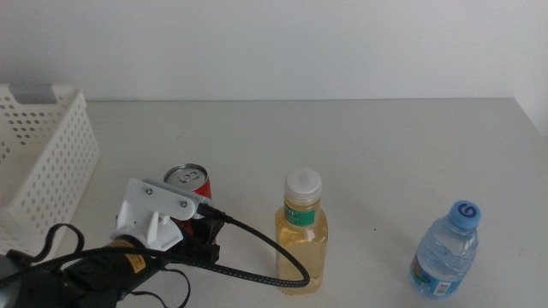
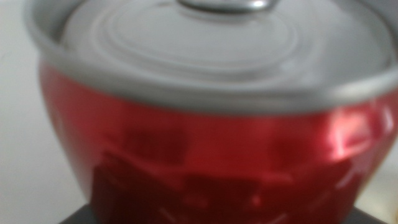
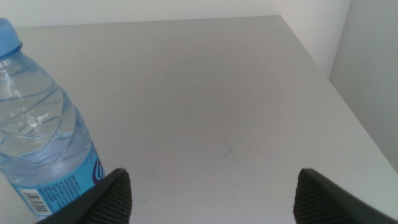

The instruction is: Use arms to grab the bottles and put them into the dustbin to the left of the table.

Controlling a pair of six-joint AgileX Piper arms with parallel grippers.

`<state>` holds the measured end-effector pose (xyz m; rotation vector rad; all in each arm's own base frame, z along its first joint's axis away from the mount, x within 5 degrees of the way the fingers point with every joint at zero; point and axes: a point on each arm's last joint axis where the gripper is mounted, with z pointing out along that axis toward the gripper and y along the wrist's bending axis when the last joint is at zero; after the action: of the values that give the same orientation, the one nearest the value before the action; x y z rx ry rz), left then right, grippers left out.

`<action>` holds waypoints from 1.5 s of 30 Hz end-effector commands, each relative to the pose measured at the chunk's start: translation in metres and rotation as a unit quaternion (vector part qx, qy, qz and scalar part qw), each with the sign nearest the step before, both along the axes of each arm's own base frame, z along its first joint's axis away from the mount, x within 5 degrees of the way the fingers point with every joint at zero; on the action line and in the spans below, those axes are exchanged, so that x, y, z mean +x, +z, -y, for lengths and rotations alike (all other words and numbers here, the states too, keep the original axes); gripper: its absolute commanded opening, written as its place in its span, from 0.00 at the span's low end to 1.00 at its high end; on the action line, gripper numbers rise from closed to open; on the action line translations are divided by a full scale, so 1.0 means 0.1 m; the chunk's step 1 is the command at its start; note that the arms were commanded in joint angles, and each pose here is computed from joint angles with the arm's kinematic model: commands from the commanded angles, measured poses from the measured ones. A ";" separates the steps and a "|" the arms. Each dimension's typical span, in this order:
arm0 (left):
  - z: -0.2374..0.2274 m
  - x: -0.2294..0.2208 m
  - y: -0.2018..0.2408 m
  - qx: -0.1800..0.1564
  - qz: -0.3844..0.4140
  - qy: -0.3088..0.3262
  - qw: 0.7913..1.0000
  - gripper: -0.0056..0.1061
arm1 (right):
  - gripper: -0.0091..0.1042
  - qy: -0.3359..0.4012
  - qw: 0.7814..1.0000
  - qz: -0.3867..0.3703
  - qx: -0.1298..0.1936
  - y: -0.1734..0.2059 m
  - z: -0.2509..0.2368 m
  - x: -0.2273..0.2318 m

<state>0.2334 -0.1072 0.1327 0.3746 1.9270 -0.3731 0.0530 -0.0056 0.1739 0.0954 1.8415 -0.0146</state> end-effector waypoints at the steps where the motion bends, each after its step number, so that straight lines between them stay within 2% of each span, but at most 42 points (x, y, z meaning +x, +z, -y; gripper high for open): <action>1: 0.00 0.05 0.35 -0.038 0.057 0.014 0.998 0.31 | 0.67 0.002 0.999 0.042 -0.019 0.09 0.00 0.00; 7: 0.01 0.11 0.83 -0.008 0.025 0.017 1.000 0.14 | 0.67 0.002 0.999 0.042 -0.019 0.09 0.00 0.00; 12: 0.03 0.21 1.32 0.027 -0.025 0.026 0.999 0.04 | 0.67 0.002 0.999 0.042 -0.019 0.09 0.00 0.00; 13: 0.04 0.25 1.44 0.029 -0.029 0.028 0.999 0.04 | 0.67 0.002 0.999 0.042 -0.019 0.09 0.00 0.00; 16: 0.01 0.30 1.65 0.075 -0.080 0.033 0.993 0.04 | 0.67 0.002 0.999 0.042 -0.019 0.09 0.00 0.00; 19: -0.12 0.38 1.95 0.105 -0.110 0.048 0.987 0.04 | 0.67 0.002 0.999 0.042 -0.019 0.09 0.00 0.00; 23: -0.48 0.51 2.30 0.115 -0.152 0.078 0.978 0.04 | 0.67 0.002 0.999 0.042 -0.019 0.09 0.00 0.00; 25: -0.67 0.57 2.42 0.113 -0.163 0.086 0.976 0.04 | 0.67 0.002 0.999 0.042 -0.019 0.09 0.00 0.00; 27: -0.88 0.59 2.52 0.128 -0.176 0.092 0.972 0.04 | 0.67 0.002 0.999 0.042 -0.019 0.09 0.00 0.00; 30: -1.19 0.62 2.66 0.130 -0.203 0.128 0.962 0.04 | 0.67 0.002 0.999 0.042 -0.019 0.09 0.00 0.00; 35: -1.64 0.78 2.65 0.130 -0.238 0.174 0.947 0.04 | 0.67 0.002 0.999 0.042 -0.019 0.09 0.00 0.00; 41: -2.04 1.03 2.36 0.126 -0.277 0.207 0.930 0.04 | 0.67 0.002 0.999 0.042 -0.019 0.09 0.00 0.00; 45: -2.20 1.21 2.17 0.132 -0.269 0.224 0.927 0.04 | 0.67 0.002 0.999 0.042 -0.019 0.09 0.00 0.00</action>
<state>0.3526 0.1105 0.3215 -0.0079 2.6896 0.0510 0.0529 -0.0056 0.1738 0.0956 1.8423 -0.0147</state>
